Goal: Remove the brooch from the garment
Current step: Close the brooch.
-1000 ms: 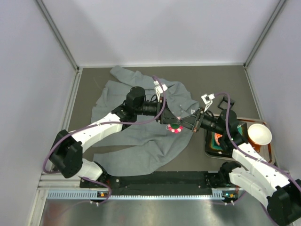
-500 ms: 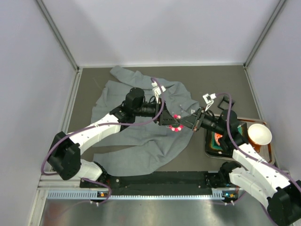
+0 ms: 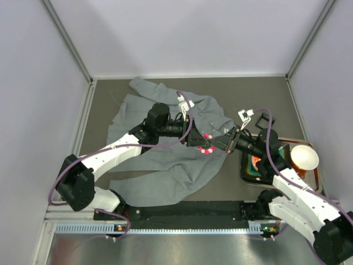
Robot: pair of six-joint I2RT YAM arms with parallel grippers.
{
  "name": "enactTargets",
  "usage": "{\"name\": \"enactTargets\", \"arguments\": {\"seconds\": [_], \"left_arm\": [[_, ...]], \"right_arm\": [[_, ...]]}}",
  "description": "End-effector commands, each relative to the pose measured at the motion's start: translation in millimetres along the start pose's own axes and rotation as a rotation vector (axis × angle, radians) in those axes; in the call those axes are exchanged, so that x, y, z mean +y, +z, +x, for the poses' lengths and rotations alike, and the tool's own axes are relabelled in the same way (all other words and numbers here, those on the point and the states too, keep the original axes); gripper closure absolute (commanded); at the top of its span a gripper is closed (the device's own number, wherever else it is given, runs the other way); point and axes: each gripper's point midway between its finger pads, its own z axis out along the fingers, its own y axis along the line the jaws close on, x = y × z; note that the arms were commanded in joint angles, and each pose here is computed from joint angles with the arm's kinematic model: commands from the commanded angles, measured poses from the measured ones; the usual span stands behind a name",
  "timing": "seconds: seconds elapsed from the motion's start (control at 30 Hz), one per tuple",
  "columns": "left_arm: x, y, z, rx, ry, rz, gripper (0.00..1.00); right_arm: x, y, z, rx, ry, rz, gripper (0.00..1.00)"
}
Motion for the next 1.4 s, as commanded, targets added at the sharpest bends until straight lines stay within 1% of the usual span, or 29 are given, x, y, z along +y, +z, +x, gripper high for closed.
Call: {"name": "enactTargets", "arguments": {"seconds": [0.0,0.03,0.07,0.2,0.33,0.6,0.7,0.83,0.93,1.37], "left_arm": [[-11.8,-1.0,-11.7,-0.040,0.049,0.019,0.40],[-12.8,-1.6,-12.2,-0.042,0.051,0.021,0.41],[-12.2,-1.5,-11.8,-0.042,0.050,0.019,0.45],[-11.9,-2.6,-12.0,-0.045,0.058,0.013,0.55],[-15.4,-4.2,-12.8,-0.055,0.061,0.024,0.60],[-18.4,-8.9,-14.9,-0.076,0.073,0.023,0.61],[-19.9,-8.8,-15.2,-0.079,0.069,0.031,0.64],[-20.9,-9.2,-15.0,-0.083,0.065,0.040,0.65],[-20.2,-9.1,-16.4,-0.088,0.058,0.041,0.69],[-24.7,-9.4,-19.5,-0.101,0.049,0.066,0.74]], "right_arm": [[26.9,1.3,-22.5,-0.053,-0.050,-0.058,1.00],[27.1,1.6,-22.3,-0.051,-0.049,-0.058,1.00],[26.8,1.6,-22.1,-0.051,-0.052,-0.057,1.00],[26.1,1.4,-21.4,-0.049,-0.053,-0.056,1.00],[24.4,1.3,-20.2,-0.048,-0.048,-0.052,1.00],[23.2,0.9,-18.9,-0.051,-0.046,-0.053,1.00],[24.5,0.8,-19.2,-0.052,-0.047,-0.059,1.00],[24.2,0.5,-18.0,-0.049,-0.048,-0.060,1.00],[24.3,0.6,-17.7,-0.047,-0.048,-0.062,1.00],[27.5,0.5,-18.0,-0.042,-0.056,-0.076,1.00]]}}
